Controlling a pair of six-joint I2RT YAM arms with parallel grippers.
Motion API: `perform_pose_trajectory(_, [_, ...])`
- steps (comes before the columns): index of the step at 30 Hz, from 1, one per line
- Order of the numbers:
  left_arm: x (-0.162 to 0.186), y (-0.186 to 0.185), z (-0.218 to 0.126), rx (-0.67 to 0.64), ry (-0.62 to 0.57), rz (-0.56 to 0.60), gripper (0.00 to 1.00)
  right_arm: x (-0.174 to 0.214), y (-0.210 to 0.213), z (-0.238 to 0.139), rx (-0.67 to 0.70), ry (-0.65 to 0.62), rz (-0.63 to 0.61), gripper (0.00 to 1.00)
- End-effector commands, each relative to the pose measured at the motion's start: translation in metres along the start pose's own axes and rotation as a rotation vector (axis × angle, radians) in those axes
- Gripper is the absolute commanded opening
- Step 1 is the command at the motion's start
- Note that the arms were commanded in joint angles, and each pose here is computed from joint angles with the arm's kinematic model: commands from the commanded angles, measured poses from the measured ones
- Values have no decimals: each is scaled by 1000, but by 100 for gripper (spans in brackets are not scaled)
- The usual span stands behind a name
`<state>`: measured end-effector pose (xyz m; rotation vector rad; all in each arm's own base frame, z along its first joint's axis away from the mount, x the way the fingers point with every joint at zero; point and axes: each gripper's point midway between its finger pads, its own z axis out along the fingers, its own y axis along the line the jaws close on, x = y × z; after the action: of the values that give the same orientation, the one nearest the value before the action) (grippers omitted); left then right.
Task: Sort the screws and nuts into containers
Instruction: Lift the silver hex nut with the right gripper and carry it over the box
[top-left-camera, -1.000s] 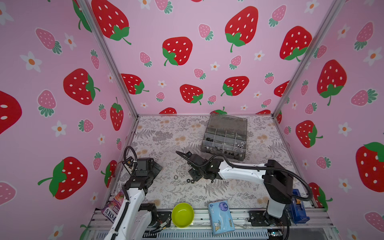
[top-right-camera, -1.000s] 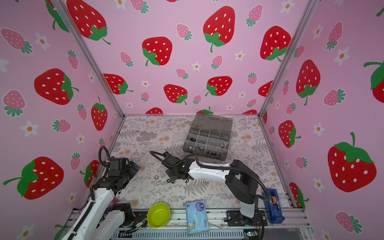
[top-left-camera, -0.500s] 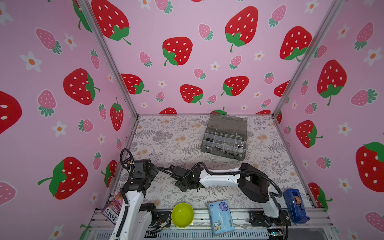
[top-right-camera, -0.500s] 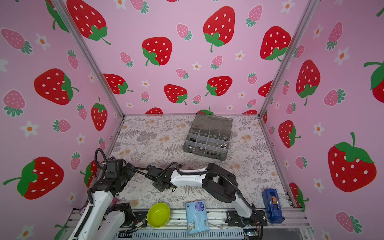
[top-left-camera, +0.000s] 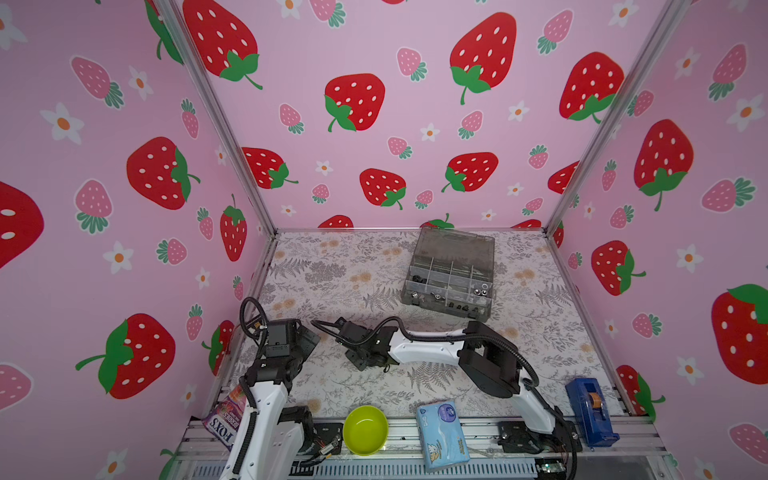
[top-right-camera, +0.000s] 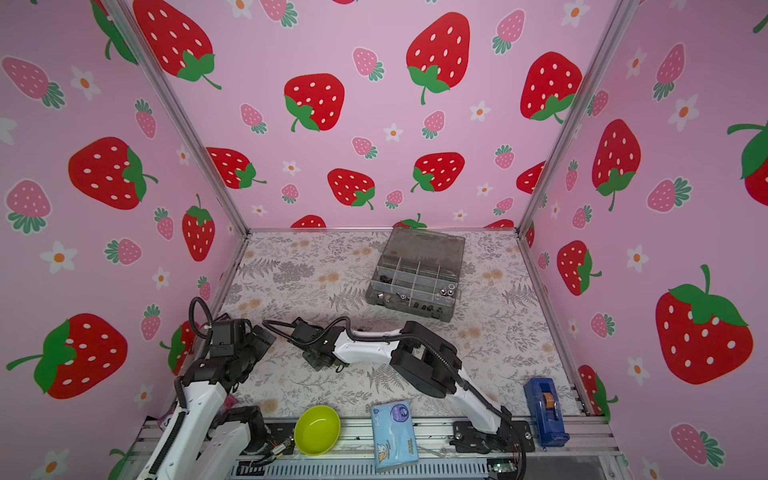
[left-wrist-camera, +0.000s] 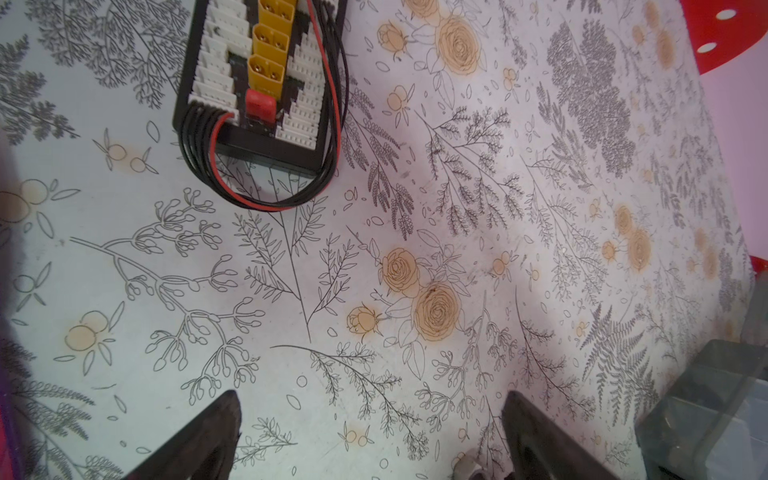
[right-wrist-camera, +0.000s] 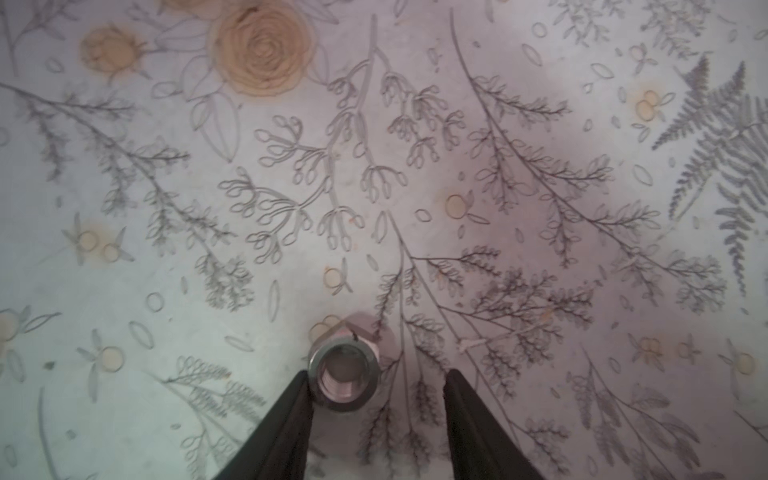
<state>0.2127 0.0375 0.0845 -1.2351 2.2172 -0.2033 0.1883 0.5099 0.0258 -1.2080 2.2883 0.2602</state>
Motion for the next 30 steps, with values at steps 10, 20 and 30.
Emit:
perform_pose_trajectory(10, [4,4,3,-8,20,2,99,45,-17,34,17,143,27,48])
perform_pose_trajectory(20, [4,3,4,-7,18,5,99,51,-24,47,42,192,13,42])
perform_pose_trajectory(30, [6,1,5,7,26,1,99,69,-30,42,69,258,15,42])
